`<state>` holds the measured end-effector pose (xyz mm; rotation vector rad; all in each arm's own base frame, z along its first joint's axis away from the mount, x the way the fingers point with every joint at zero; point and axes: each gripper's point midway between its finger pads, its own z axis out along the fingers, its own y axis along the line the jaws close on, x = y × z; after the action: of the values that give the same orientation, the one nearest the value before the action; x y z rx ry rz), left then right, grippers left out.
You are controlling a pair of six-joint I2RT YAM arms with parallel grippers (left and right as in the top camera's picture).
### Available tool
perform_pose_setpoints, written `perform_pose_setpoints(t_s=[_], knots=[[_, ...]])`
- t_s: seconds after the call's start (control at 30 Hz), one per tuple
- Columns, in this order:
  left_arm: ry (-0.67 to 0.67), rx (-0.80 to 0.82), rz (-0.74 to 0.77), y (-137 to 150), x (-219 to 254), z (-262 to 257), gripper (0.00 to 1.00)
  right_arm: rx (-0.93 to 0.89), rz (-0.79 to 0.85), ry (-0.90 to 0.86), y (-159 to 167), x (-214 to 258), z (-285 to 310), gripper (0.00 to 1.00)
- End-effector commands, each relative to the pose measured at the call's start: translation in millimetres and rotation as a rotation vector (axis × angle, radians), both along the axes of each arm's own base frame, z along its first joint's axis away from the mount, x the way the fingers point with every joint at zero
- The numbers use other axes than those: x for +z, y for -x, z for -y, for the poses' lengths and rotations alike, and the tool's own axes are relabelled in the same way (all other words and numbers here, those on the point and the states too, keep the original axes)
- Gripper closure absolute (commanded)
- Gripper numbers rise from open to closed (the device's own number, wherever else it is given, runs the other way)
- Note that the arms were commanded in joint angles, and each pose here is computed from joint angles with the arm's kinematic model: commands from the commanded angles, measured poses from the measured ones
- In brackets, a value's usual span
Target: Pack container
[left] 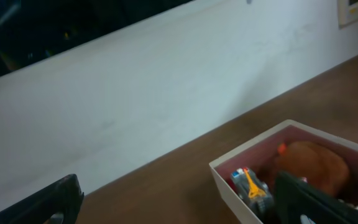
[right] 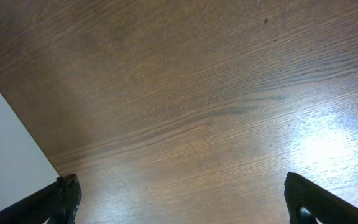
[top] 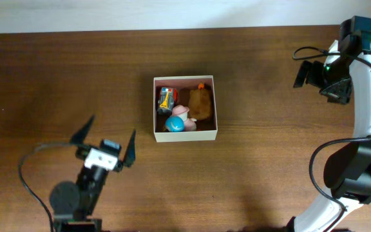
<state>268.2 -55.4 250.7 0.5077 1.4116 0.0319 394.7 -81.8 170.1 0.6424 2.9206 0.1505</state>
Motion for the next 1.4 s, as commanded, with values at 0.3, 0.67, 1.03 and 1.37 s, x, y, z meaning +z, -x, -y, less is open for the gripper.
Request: perform_pose_setpoints(t_s=[0.3,0.67,1.03,1.37], knots=[[-0.006,-0.019,-0.001,22.0,-55.5,3.2,0.00,-0.010,0.008,0.010,1.0,4.0,1.8,0.01],[-0.004,0.074,-0.129,27.4,-88.2,-12.3,0.00,-0.010,0.008,0.010,1.0,4.0,1.8,0.01],[-0.004,0.077,-0.131,27.2,-88.7,-12.8,0.00,-0.010,0.008,0.010,1.0,4.0,1.8,0.01],[-0.004,0.077,-0.131,27.2,-88.7,-12.8,0.00,-0.010,0.008,0.010,1.0,4.0,1.8,0.01]])
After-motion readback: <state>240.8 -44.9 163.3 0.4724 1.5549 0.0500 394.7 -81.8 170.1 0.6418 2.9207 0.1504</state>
